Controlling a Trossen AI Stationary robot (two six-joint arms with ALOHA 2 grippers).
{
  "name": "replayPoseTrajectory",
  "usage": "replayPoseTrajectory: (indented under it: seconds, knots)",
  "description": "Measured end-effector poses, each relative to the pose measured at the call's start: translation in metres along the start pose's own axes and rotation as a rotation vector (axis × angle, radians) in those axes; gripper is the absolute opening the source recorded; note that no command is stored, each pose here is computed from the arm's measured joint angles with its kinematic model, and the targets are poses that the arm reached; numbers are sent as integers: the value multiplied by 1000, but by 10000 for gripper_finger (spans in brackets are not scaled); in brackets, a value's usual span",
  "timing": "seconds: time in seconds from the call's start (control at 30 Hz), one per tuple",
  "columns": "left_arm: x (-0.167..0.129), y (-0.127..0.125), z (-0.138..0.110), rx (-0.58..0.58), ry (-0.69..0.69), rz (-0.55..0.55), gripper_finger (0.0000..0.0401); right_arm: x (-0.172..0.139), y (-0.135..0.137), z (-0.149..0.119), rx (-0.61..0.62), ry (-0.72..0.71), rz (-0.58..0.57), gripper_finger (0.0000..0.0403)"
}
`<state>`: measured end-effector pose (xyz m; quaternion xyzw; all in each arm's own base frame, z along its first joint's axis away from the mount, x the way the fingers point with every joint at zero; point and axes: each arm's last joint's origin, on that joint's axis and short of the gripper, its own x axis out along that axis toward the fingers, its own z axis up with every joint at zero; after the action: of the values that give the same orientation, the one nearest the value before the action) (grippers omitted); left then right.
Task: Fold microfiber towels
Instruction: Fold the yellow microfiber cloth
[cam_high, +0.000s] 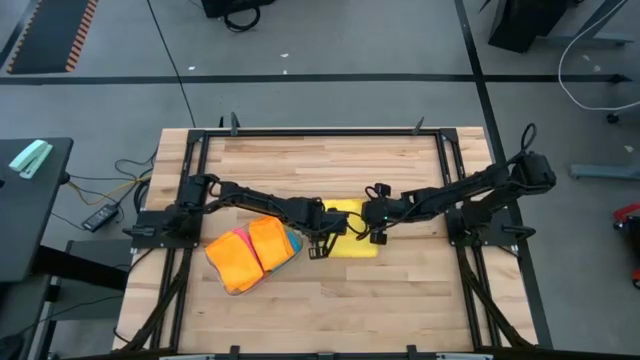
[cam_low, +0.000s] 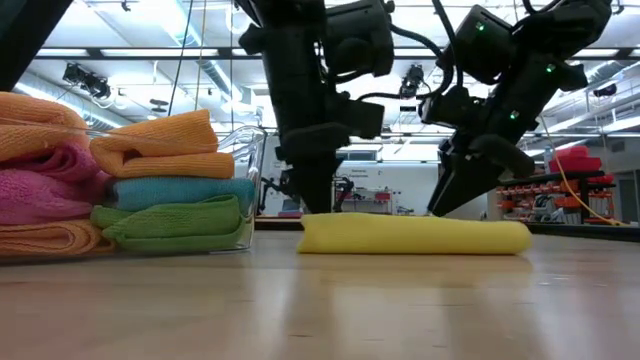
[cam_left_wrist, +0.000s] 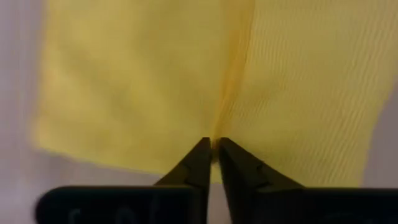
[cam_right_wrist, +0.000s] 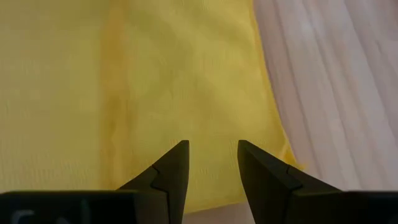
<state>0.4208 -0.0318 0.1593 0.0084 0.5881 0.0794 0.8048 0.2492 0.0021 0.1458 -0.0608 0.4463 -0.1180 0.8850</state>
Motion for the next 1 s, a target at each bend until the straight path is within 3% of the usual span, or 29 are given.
replayPoseTrajectory:
  seconds: [0.13,0.37,0.8,1.0]
  knots:
    - [-3,0,2,39,-23,38,97,0,1,0,-2,5,23,145]
    - [-3,-2,-1,45,8,-30,176,-3,0,1,2,-9,31,145]
    - [-13,-2,2,92,39,-24,190,-7,-1,3,42,4,32,145]
    - [-25,-2,12,160,7,-28,223,-11,4,6,37,-20,56,171]
